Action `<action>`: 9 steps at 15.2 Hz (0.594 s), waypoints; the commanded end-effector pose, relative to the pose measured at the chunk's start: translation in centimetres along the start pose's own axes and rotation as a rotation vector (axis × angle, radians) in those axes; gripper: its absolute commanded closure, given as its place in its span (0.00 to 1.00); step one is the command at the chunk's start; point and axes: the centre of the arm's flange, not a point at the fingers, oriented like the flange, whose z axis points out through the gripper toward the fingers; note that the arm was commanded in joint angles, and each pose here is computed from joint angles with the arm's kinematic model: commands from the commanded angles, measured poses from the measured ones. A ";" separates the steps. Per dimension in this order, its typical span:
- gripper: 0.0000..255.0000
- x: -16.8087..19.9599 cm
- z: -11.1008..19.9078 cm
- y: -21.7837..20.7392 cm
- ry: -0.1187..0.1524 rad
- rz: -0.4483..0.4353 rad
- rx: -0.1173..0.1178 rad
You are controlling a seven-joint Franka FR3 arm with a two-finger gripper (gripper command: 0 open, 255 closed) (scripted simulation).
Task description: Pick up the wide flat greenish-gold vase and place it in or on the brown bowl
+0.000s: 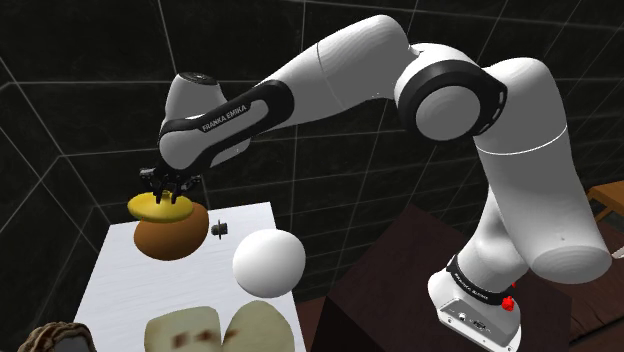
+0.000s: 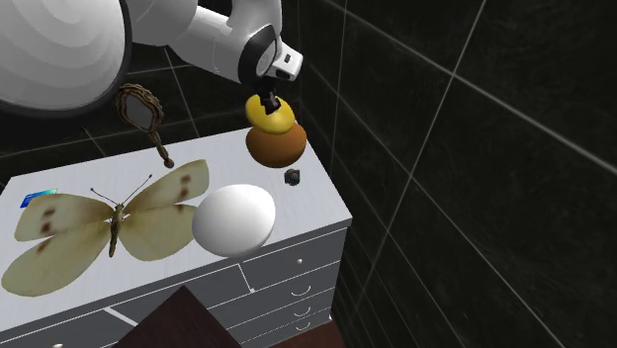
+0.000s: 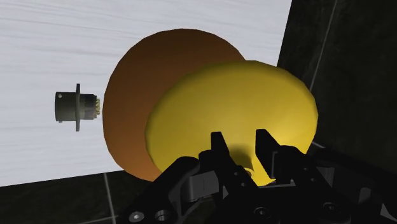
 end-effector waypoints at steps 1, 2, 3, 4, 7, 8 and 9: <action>1.00 -0.1 1.0 0.4 0.000 0.000 0.001; 1.00 -0.2 1.4 0.6 0.000 0.000 0.001; 1.00 -0.2 1.9 0.8 0.000 0.000 0.001; 1.00 -0.3 2.4 1.0 0.000 0.000 0.001; 1.00 -0.5 3.9 1.6 0.000 0.000 0.001; 1.00 -0.5 4.3 1.8 0.001 0.000 0.001; 1.00 -0.5 4.3 1.8 0.000 0.000 0.001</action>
